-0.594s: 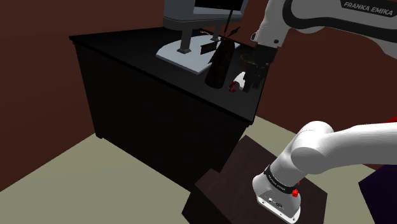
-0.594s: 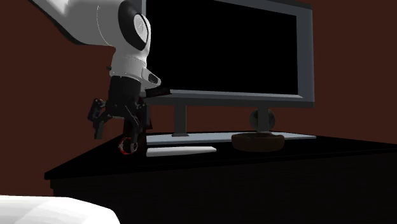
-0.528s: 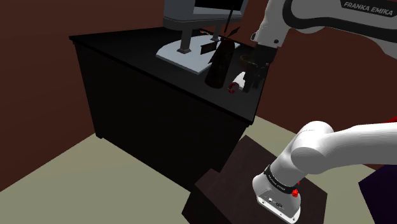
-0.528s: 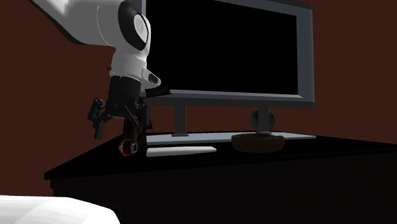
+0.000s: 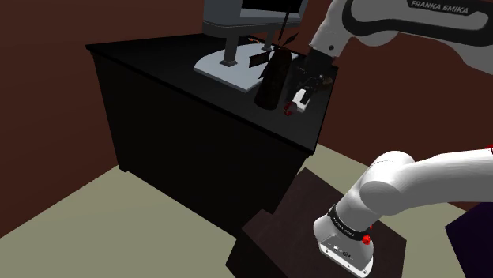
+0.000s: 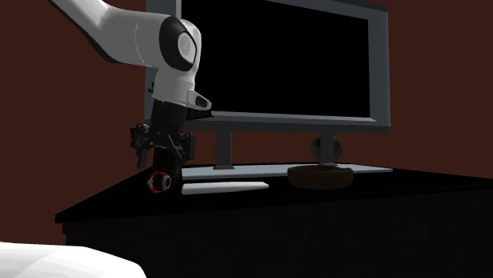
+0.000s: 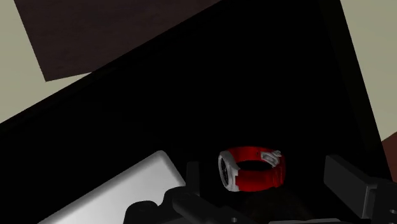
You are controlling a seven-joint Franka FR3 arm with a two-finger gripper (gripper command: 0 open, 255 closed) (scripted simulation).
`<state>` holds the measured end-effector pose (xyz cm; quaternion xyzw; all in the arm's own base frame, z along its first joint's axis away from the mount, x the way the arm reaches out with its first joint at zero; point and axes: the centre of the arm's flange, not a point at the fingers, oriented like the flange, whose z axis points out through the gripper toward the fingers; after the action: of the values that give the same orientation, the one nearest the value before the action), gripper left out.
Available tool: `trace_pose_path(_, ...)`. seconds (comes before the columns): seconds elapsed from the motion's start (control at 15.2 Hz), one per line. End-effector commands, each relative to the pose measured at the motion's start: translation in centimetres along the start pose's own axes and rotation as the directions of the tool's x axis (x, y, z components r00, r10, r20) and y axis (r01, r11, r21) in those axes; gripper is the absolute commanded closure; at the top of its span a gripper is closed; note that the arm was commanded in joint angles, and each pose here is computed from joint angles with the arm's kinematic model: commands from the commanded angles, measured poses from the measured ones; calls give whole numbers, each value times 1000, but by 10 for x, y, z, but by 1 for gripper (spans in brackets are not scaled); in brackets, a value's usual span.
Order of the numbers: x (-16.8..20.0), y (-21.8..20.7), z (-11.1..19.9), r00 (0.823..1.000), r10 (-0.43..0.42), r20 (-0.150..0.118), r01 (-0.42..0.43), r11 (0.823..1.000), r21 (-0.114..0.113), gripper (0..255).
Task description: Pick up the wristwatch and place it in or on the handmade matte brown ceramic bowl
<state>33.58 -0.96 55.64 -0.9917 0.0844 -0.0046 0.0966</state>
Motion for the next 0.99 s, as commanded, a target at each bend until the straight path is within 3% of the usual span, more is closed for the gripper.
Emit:
trace_pose_path(0.0, 1, 0, 10, 1000, 4, -4, -4, 1000, 3, 0)
trace_pose_path(0.26, 1, 0, 29, 1000, 4, -4, -4, 1000, 3, 0)
trace_pose_path(0.73, 1, 0, 29, 1000, 4, -4, -4, 1000, 3, 0)
trace_pose_path(0.79, 1, 0, 29, 1000, 4, -4, -4, 1000, 3, 255)
trace_pose_path(0.92, 1, 0, 29, 1000, 4, -4, -4, 1000, 3, 255)
